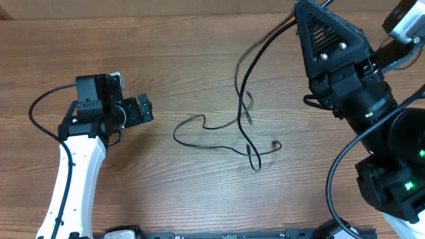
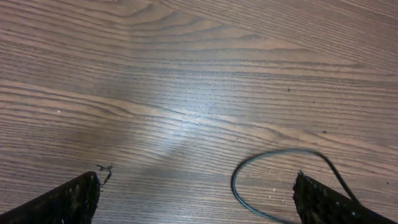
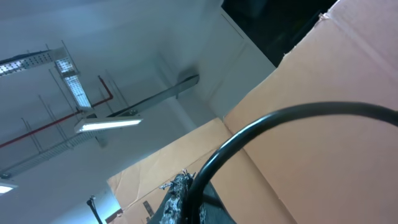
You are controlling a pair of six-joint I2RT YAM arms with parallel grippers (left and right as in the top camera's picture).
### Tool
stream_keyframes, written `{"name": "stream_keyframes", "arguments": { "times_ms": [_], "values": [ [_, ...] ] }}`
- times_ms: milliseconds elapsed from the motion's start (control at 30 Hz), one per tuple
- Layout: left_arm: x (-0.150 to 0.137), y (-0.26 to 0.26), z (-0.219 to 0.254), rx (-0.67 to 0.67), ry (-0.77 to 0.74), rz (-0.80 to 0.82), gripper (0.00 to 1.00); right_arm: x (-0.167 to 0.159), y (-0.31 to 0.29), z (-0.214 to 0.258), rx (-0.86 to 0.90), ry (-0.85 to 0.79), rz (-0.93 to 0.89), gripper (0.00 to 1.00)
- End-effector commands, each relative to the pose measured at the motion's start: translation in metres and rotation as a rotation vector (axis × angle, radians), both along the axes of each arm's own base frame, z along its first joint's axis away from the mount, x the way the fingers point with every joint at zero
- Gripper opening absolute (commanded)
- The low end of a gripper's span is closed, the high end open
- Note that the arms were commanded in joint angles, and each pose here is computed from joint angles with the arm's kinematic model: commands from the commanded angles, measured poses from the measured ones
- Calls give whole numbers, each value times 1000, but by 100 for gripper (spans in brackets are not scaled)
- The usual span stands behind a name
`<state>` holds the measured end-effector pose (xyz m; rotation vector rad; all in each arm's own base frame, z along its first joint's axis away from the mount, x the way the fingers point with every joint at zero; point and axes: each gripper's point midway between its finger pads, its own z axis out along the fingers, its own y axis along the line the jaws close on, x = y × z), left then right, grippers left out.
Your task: Untangle cables
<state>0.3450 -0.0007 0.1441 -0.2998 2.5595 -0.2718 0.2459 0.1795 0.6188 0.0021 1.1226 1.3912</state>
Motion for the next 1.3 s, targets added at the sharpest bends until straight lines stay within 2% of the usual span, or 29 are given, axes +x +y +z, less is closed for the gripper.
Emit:
{"name": "stream_keyframes", "arguments": {
  "times_ms": [0,133,333,433,633,767,1167,1267],
  "values": [
    [1,0,5,16,-17,-15,100,0,-2,5,-22,-36,-39,4],
    [1,0,5,16,-17,-15,99,21,-6,-1,-73,-57,-173,4],
    [1,0,5,16,-17,-15,100,64,-18,-16,-222,-102,-464,4],
    [1,0,5,16,-17,-15,99,97,-20,-56,-374,8,-578,4],
    [1,0,5,16,-17,-15,100,132,-43,-108,-610,148,-803,4],
    [1,0,5,16,-17,-15,100,131,-71,-104,-600,191,-959,4],
    [1,0,5,16,-17,-15,100,79,-94,-43,-420,57,-960,4],
    [1,0,5,16,-17,-15,100,70,-123,-45,-381,131,-1084,4]
  ]
}}
